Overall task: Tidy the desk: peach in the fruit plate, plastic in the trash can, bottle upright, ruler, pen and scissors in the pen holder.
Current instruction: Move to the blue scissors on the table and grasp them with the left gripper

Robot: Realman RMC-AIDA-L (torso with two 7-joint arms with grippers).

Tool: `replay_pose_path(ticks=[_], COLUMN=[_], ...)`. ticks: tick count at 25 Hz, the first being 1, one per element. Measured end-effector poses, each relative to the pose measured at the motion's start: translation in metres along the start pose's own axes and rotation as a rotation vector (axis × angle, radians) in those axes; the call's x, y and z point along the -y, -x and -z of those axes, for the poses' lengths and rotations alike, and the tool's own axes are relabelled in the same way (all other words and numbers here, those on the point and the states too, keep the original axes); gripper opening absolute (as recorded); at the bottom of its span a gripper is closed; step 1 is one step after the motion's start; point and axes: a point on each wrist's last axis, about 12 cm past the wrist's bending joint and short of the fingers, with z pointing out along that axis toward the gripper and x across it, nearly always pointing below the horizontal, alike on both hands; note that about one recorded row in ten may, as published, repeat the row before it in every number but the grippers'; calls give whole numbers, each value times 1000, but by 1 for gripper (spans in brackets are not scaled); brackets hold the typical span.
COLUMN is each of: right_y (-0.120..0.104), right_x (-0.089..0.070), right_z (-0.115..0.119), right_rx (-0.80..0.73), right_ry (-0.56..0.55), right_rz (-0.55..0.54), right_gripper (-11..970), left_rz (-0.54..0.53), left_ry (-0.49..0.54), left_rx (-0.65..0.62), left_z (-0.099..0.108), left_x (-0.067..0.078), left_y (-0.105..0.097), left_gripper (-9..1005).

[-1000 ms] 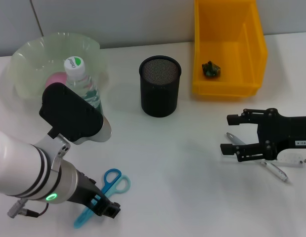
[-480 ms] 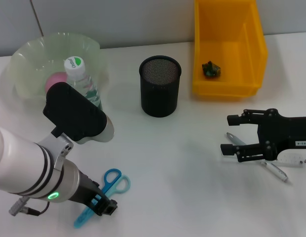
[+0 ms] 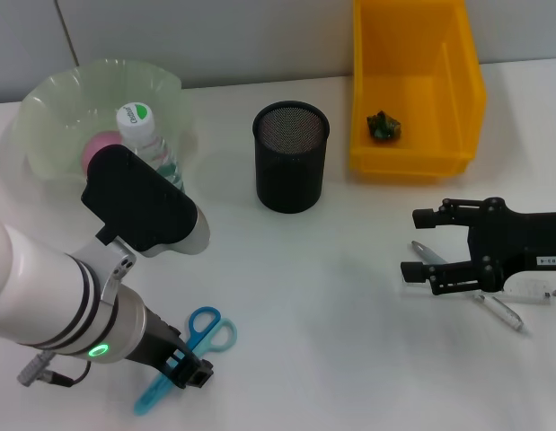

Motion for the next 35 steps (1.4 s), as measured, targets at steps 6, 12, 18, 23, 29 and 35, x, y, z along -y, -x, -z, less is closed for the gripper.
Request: replay_pose_path(ticks=[6,12,18,23,29,35], right_y=[0,0,0,-1,-1,-3], right_x=[0,1,1,1,0,-1], right_z=[0,1,1,1,1,3], right_rx=[0,4,4,4,4,3], right_ry=[0,-6,-6,-5,-5,-10], right_rz=[0,-1,-2,-3,-4,-1], right_gripper=[840,840,840,840,841,841], left_rz=[0,-7,-14,-11,-18,-19], left_ry=[0,-1,-5,-12,-14,-14], left_rx=[-7,-20,-24,-39,-45,-46], left_z=[-1,-3,-2,-2,-3,-3], left_x=[-1,-1,1,0,1,1], left_y=[0,1,2,2,2,3], left_gripper=[578,576,549,506,398,262])
